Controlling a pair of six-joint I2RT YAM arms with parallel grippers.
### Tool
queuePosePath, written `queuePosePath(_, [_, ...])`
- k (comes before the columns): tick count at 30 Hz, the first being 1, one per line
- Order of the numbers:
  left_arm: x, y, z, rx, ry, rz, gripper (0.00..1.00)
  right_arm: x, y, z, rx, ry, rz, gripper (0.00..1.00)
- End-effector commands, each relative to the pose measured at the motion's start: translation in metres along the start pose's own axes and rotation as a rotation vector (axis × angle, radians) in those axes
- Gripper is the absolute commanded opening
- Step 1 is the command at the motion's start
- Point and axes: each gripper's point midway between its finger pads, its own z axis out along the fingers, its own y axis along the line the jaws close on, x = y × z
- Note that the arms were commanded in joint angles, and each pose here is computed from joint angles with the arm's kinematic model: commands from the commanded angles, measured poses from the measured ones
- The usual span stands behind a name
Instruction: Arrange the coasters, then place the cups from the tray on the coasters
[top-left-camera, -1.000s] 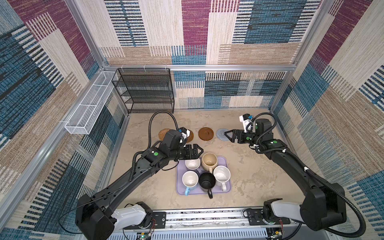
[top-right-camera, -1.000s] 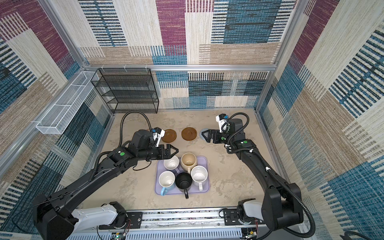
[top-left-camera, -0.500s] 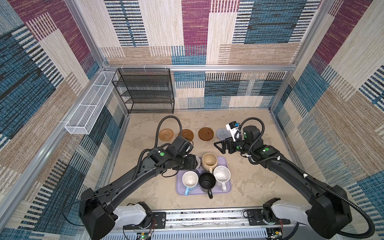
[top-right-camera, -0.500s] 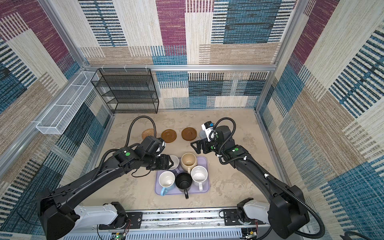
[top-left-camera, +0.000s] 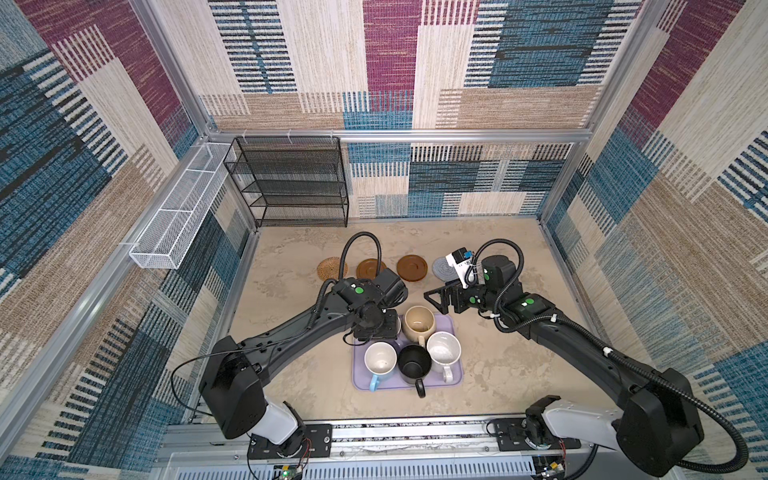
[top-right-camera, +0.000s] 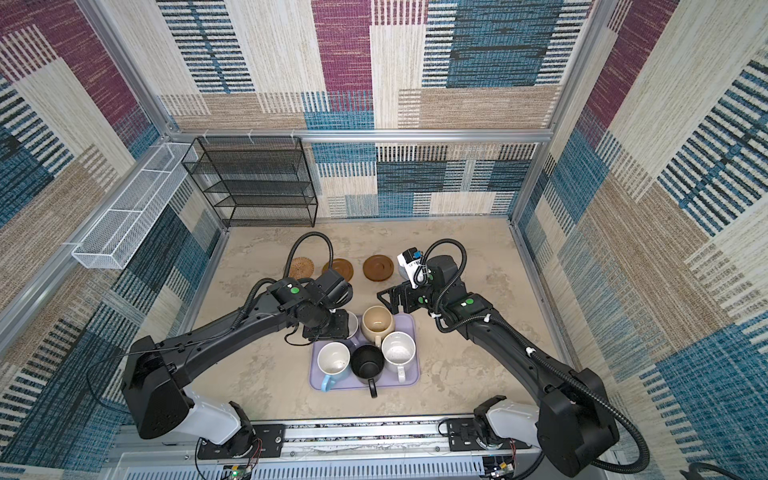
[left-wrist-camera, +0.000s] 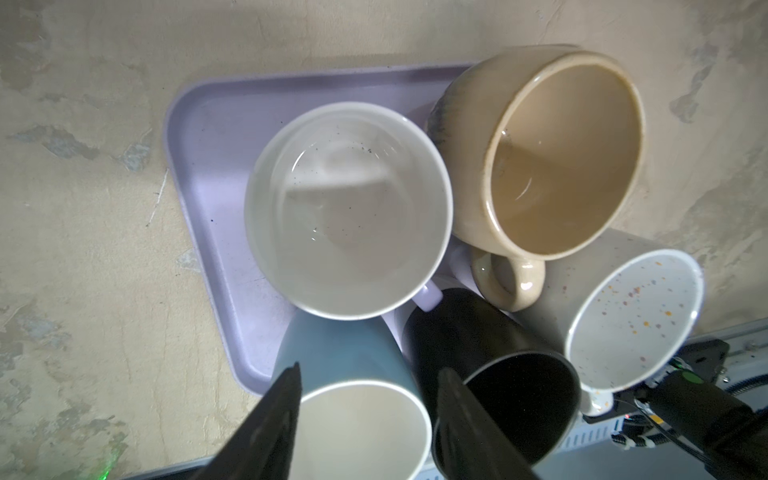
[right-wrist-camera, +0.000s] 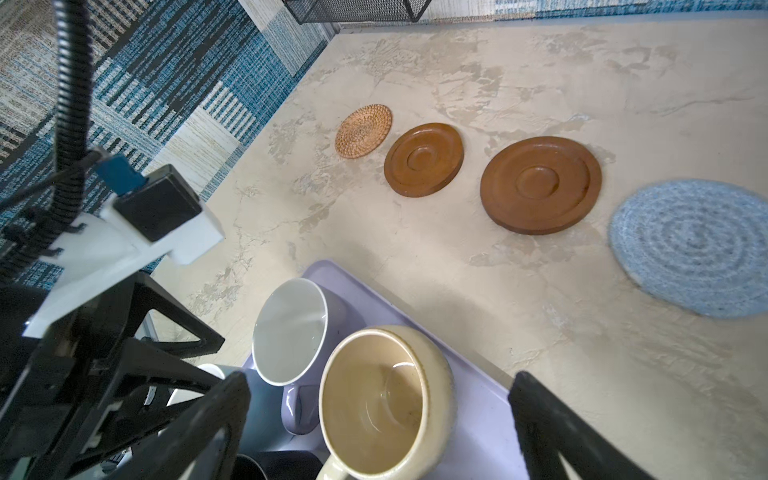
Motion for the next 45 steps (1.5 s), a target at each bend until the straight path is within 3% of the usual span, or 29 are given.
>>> queuePosePath(1, [0.006, 0.014, 0.001, -0.07, 0.017, -0.018, 0.68, -0.005, 0.001, 0.001, -0.006, -0.022, -0.021, 1.0])
queuePosePath(8, [0.008, 0.012, 0.009, -0.078, 0.051, 0.008, 0.79, -0.005, 0.0, 0.001, 0.0, -0.021, -0.019, 1.0])
queuePosePath(20, [0.01, 0.01, 0.032, -0.102, 0.106, 0.032, 0.78, -0.002, 0.001, 0.003, -0.007, -0.013, -0.017, 1.0])
queuePosePath(28, [0.01, 0.011, 0.042, -0.117, 0.124, 0.043, 0.67, 0.004, 0.023, 0.005, -0.13, 0.018, -0.034, 1.0])
queuePosePath(45, [0.004, 0.009, 0.054, -0.143, 0.132, 0.067, 0.4, 0.002, 0.012, 0.005, -0.062, 0.008, -0.035, 1.0])
